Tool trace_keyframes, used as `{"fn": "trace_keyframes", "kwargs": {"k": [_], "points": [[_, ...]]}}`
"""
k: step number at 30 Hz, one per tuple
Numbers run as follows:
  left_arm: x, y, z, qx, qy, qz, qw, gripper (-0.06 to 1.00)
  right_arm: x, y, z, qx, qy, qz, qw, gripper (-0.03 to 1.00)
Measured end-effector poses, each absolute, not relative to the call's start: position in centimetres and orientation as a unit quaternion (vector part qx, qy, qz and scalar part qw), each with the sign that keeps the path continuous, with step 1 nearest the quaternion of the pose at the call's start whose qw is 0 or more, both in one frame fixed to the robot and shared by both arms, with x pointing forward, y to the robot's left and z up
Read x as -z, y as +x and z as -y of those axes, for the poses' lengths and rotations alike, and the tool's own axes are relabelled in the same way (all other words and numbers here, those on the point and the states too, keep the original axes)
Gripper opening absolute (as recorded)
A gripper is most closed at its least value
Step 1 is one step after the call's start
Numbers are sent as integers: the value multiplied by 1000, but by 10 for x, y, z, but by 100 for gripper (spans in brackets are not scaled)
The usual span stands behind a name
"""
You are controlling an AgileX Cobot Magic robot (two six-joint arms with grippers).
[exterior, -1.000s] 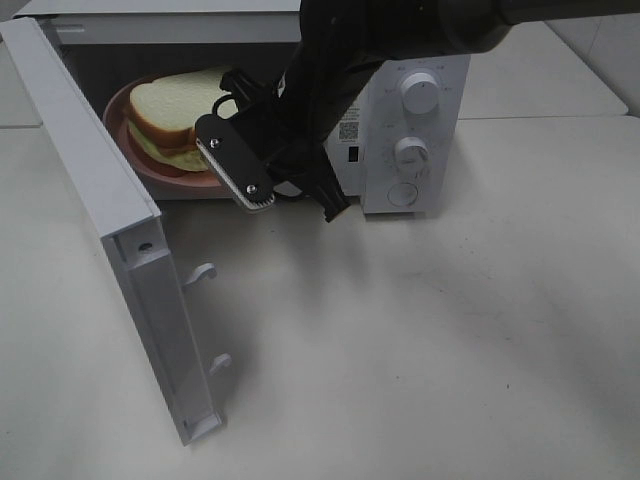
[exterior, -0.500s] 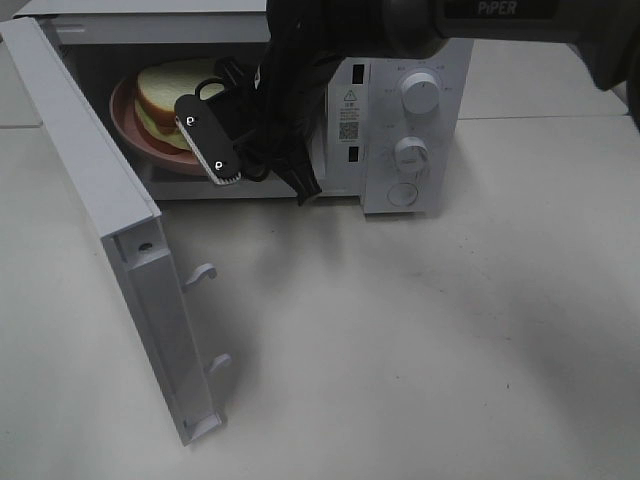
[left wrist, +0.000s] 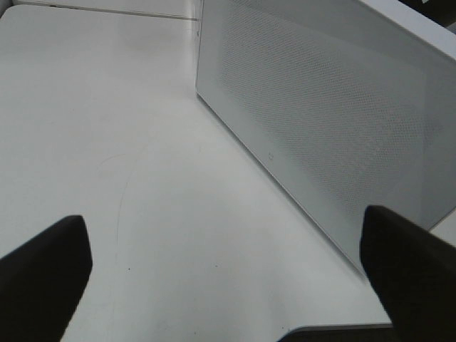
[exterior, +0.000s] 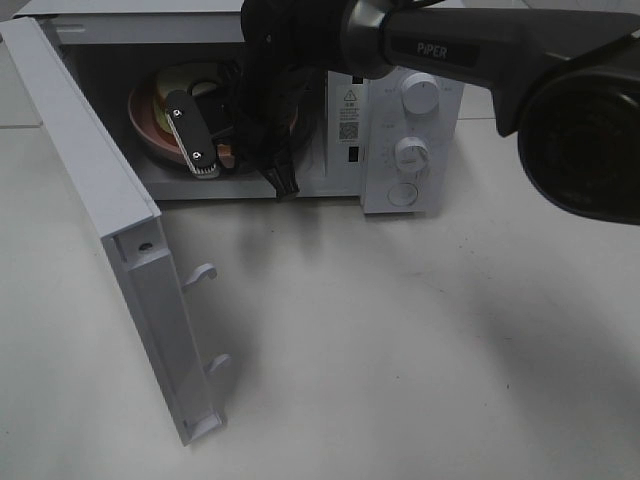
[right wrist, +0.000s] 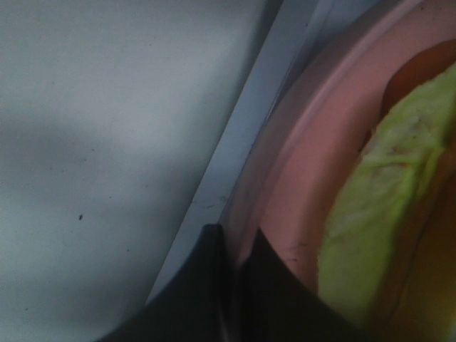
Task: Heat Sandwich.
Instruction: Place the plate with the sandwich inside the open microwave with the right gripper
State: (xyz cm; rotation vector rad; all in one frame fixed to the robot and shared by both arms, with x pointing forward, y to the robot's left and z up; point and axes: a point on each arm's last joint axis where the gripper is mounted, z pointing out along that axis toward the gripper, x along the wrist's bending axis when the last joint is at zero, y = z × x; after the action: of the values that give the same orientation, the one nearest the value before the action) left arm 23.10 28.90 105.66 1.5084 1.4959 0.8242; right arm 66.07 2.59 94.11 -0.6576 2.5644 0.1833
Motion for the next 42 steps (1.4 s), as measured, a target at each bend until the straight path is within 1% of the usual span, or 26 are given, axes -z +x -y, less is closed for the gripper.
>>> {"fn": "trace_keyframes", "kwargs": {"k": [6, 14, 18, 20, 21, 22, 23, 24, 25, 26, 27, 28, 29, 30, 31, 32, 33, 34, 35, 36, 38, 42], "points": [[-1057, 231, -289, -329, 601, -596, 418, 96, -938, 670, -32, -73, -219, -939, 255, 5], [-1057, 231, -289, -329, 601, -596, 418, 96, -934, 671, -33, -72, -220, -939, 254, 5], [-1057, 231, -289, -329, 601, -596, 418, 96, -933, 671, -33, -71, -220, -939, 254, 7], [-1057, 231, -289, -329, 601, -596, 418, 96, -930, 672, -33, -70, -221, -939, 254, 12], [-1057, 231, -289, -329, 601, -596, 418, 96, -930, 672, -33, -70, -221, -939, 254, 12], [-1057, 231, -289, -329, 601, -596, 418, 96, -930, 672, -33, -70, -220, -939, 254, 15], [-1057, 231, -289, -329, 601, -596, 418, 96, -930, 672, -33, -73, -214, -940, 256, 22], [-1057, 231, -289, -329, 601, -596, 418, 96, -930, 672, -33, -74, -209, -941, 257, 26], [-1057, 231, -289, -329, 601, -596, 418, 96, -930, 672, -33, -74, -209, -941, 257, 26], [-1057, 231, -289, -329, 601, -596, 418, 96, -931, 673, -34, -76, -204, -941, 259, 31], [-1057, 231, -289, -329, 601, -596, 418, 96, -931, 673, -34, -80, -194, -942, 263, 40], [-1057, 231, -289, -329, 601, -596, 418, 96, -931, 673, -34, -81, -189, -943, 262, 45], [-1057, 231, -289, -329, 601, -596, 418, 96, -931, 673, -34, -81, -184, -944, 261, 49], [-1057, 231, -289, -329, 601, -596, 418, 96, -931, 673, -34, -81, -184, -944, 261, 49], [-1057, 231, -289, -329, 601, -596, 418, 96, -931, 673, -33, -82, -181, -945, 260, 53], [-1057, 231, -289, -329, 601, -596, 418, 96, -930, 670, -31, -82, -175, -947, 256, 62], [-1057, 231, -289, -329, 601, -596, 418, 96, -929, 669, -30, -83, -175, -947, 257, 67], [-1057, 231, -289, -329, 601, -596, 418, 96, -930, 668, -29, -85, -175, -946, 258, 70], [-1057, 231, -289, -329, 601, -596, 418, 96, -930, 668, -29, -85, -175, -946, 258, 70], [-1057, 231, -289, -329, 601, -596, 418, 96, -931, 663, -26, -86, -176, -946, 259, 76], [-1057, 231, -289, -329, 601, -596, 418, 96, -934, 659, -23, -89, -177, -944, 262, 81], [-1057, 231, -289, -329, 601, -596, 418, 96, -939, 651, -17, -92, -178, -943, 266, 84]]}}
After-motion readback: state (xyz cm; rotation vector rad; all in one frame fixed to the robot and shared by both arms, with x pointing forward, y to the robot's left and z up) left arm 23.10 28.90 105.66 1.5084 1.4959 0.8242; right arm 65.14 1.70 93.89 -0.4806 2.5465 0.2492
